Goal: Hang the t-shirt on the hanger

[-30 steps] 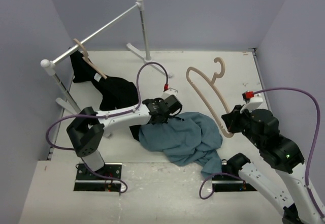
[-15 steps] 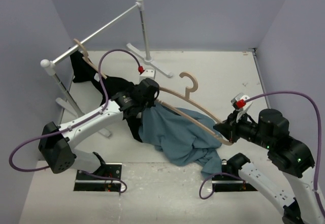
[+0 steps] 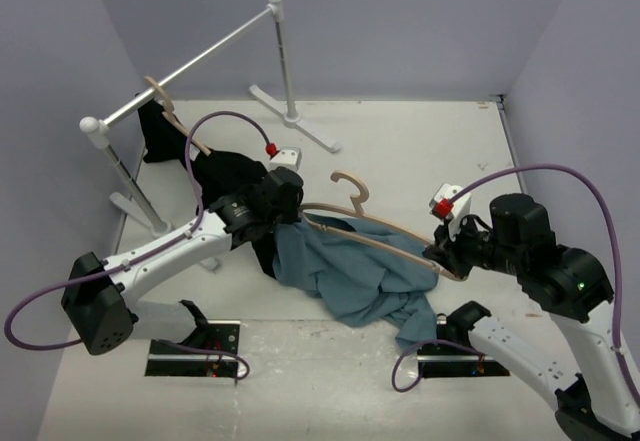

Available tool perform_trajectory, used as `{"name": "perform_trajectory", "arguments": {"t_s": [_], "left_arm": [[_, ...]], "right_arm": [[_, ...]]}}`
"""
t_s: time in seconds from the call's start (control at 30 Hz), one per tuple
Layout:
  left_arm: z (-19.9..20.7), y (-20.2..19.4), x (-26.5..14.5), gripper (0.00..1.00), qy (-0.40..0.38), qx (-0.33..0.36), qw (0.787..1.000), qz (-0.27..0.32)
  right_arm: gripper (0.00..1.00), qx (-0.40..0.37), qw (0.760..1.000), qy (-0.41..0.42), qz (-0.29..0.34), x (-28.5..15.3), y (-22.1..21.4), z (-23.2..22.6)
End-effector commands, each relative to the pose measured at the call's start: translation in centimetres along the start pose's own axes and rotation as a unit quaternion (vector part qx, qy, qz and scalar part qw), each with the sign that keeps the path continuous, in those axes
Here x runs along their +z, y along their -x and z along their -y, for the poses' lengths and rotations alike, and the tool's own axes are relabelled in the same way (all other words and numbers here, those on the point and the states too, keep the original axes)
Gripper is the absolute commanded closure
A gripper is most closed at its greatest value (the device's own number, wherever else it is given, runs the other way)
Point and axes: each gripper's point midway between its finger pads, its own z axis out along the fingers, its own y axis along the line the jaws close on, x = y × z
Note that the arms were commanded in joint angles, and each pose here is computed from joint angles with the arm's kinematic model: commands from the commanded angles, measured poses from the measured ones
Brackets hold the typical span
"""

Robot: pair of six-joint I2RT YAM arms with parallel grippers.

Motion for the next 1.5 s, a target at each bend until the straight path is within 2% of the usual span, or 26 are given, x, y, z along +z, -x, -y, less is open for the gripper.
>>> {"name": "perform_trajectory", "arguments": {"t_s": [0.0, 0.17, 0.3, 0.47, 0.53, 0.6, 0.67, 0.7, 0.8, 0.87, 0.97, 1.03, 1.13, 1.3, 1.47], "left_arm": [[0.6, 1.7, -1.2, 1.00, -0.030, -0.013, 0.999, 0.035], [0.3, 1.9, -1.8, 1.00, -0.031, -0.009, 0.999, 0.044], [1.2, 2.7, -2.9, 1.00, -0.069, 0.000, 0.996, 0.058], [4.2, 4.7, -6.6, 1.00, -0.187, 0.020, 0.977, 0.101], [5.3, 5.4, -8.8, 1.00, -0.234, 0.035, 0.965, 0.115], [5.5, 6.1, -10.3, 1.00, -0.251, 0.042, 0.958, 0.129], [6.2, 6.7, -13.1, 1.00, -0.299, 0.057, 0.942, 0.141], [6.2, 6.9, -13.4, 1.00, -0.300, 0.061, 0.941, 0.144], [7.1, 7.4, -16.9, 1.00, -0.357, 0.085, 0.917, 0.157], [7.5, 8.1, -18.3, 1.00, -0.374, 0.092, 0.909, 0.163], [7.3, 9.2, -19.2, 1.00, -0.365, 0.101, 0.910, 0.167], [6.8, 10.5, -19.1, 1.00, -0.337, 0.101, 0.920, 0.172], [6.1, 12.1, -18.8, 1.00, -0.297, 0.098, 0.934, 0.175], [5.8, 15.8, -15.5, 1.00, -0.207, 0.099, 0.956, 0.182], [7.0, 18.4, -13.8, 1.00, -0.184, 0.094, 0.958, 0.199]], "right_arm": [[1.00, -0.028, 1.000, 0.004, -0.002, 0.3, 0.2, 0.2], [1.00, -0.048, 0.997, 0.052, -0.014, 1.2, -0.2, -0.9], [1.00, -0.064, 0.994, 0.083, -0.017, 2.0, -0.2, -1.5], [1.00, -0.079, 0.991, 0.109, 0.007, 3.4, 0.2, -2.0], [1.00, -0.082, 0.991, 0.098, 0.024, 3.6, 0.6, -1.6], [1.00, -0.077, 0.993, 0.082, 0.041, 3.4, 1.2, -1.1], [1.00, -0.051, 0.995, 0.039, 0.073, 3.3, 2.5, 0.1], [1.00, -0.038, 0.995, 0.035, 0.086, 3.1, 3.0, 0.1], [1.00, 0.057, 0.989, 0.013, 0.133, 3.3, 3.8, 0.3], [1.00, 0.116, 0.980, -0.039, 0.159, 3.4, 3.8, 2.0], [1.00, 0.173, 0.949, -0.145, 0.219, 0.8, 3.1, 4.9], [1.00, 0.185, 0.933, -0.170, 0.258, -1.5, 2.6, 5.1], [1.00, 0.191, 0.920, -0.201, 0.276, -4.1, 1.7, 5.3], [1.00, 0.155, 0.923, -0.181, 0.301, -8.7, 1.5, 2.9], [1.00, 0.113, 0.952, -0.082, 0.274, -8.1, 0.7, -1.0]]}}
